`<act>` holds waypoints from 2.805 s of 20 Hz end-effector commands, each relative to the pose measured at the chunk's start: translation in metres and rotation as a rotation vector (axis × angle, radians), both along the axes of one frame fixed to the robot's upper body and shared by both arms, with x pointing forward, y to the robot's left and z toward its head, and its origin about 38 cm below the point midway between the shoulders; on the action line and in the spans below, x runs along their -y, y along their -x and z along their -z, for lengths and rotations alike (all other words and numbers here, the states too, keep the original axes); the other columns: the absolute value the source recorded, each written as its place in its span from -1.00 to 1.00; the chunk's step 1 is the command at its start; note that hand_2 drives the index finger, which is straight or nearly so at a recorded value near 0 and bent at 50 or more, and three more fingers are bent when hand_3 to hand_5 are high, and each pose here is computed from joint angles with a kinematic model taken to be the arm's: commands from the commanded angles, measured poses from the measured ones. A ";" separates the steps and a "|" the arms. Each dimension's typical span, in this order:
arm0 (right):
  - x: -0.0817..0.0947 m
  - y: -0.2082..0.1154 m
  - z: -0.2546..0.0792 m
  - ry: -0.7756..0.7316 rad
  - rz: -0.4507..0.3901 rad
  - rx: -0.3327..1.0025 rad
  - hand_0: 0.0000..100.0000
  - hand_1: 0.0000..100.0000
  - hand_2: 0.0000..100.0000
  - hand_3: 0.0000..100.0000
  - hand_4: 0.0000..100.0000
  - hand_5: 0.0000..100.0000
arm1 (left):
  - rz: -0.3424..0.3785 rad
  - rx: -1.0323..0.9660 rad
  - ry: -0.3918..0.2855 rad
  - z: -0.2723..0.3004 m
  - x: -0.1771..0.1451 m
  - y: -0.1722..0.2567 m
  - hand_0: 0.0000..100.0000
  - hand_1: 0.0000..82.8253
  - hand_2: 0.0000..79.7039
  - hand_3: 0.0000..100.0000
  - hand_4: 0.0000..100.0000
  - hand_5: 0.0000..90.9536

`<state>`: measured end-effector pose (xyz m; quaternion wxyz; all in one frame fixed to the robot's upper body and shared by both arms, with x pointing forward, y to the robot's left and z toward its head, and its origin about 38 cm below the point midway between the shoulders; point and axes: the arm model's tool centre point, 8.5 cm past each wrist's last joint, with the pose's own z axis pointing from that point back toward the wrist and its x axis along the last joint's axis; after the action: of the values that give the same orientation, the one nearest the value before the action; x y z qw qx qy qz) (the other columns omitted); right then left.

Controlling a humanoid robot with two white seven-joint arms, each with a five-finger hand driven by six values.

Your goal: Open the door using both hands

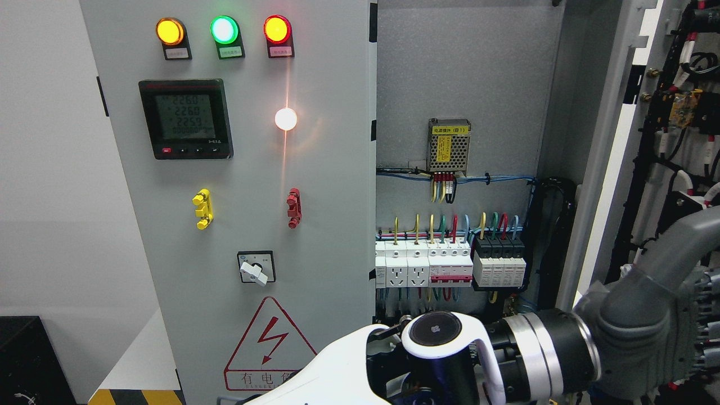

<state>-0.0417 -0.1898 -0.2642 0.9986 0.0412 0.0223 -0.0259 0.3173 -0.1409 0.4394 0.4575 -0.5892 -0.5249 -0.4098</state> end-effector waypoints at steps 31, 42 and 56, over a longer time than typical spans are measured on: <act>0.000 0.000 0.000 0.000 -0.009 0.000 -0.62 -1.00 -1.00 -1.00 -1.00 -1.00 | -0.018 0.034 -0.038 -0.005 0.015 -0.003 -1.00 -1.00 -1.00 -1.00 -1.00 -1.00; 0.000 0.000 0.000 0.000 -0.009 0.000 -0.62 -1.00 -1.00 -1.00 -1.00 -1.00 | -0.070 0.064 -0.029 0.006 -0.060 -0.014 -1.00 -1.00 -1.00 -1.00 -1.00 -1.00; 0.000 0.000 0.000 0.000 -0.009 0.000 -0.62 -1.00 -1.00 -1.00 -1.00 -1.00 | -0.264 -0.084 -0.128 0.073 -0.202 -0.039 -1.00 -1.00 -1.00 -1.00 -1.00 -1.00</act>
<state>-0.0417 -0.1898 -0.2642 0.9986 0.0412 0.0225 -0.0259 0.3532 -0.0282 0.3997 0.5121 -0.5545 -0.5398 -0.3726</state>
